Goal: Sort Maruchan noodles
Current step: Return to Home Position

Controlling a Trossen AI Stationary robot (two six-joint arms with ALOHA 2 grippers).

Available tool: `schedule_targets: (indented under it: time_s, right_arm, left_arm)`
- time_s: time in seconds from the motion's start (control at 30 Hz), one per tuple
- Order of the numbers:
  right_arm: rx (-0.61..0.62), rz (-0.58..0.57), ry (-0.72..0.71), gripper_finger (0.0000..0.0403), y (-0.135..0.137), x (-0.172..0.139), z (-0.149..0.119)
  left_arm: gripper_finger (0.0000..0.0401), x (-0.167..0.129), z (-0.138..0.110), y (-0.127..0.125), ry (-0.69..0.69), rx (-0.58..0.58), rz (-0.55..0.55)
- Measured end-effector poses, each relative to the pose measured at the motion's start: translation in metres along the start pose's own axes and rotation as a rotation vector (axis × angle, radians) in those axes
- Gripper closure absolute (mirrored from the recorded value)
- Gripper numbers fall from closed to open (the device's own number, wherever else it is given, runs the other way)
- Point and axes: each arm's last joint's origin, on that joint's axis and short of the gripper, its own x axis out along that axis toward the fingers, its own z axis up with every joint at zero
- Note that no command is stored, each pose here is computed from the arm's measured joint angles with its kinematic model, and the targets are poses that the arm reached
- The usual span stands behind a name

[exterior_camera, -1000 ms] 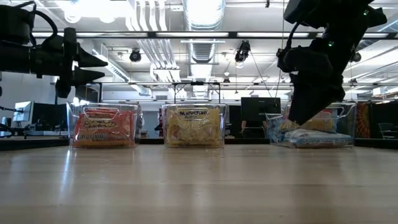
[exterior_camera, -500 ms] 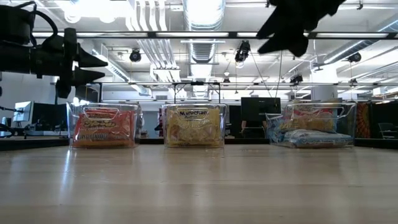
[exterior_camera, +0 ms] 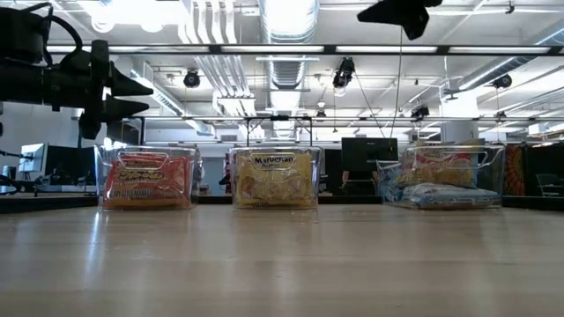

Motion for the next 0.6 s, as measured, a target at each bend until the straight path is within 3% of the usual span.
schedule_targets:
  time_s: [0.17,0.4,0.6]
  right_arm:
    - [-0.062,-0.083,-0.005,0.0202,-0.001,0.004,-0.001]
    - [-0.052,-0.368,0.023,0.0202,-0.010,0.002,-0.008]
    - [-0.111,-0.431,0.008,0.0202,-0.014,0.003,-0.005]
  left_arm:
    - [0.0227,0.000,0.000,0.000,0.000,0.000,0.000]
    - [0.0227,0.000,0.000,0.000,0.000,0.000,0.001]
    - [0.0227,0.000,0.000,0.000,-0.002,0.000,0.003]
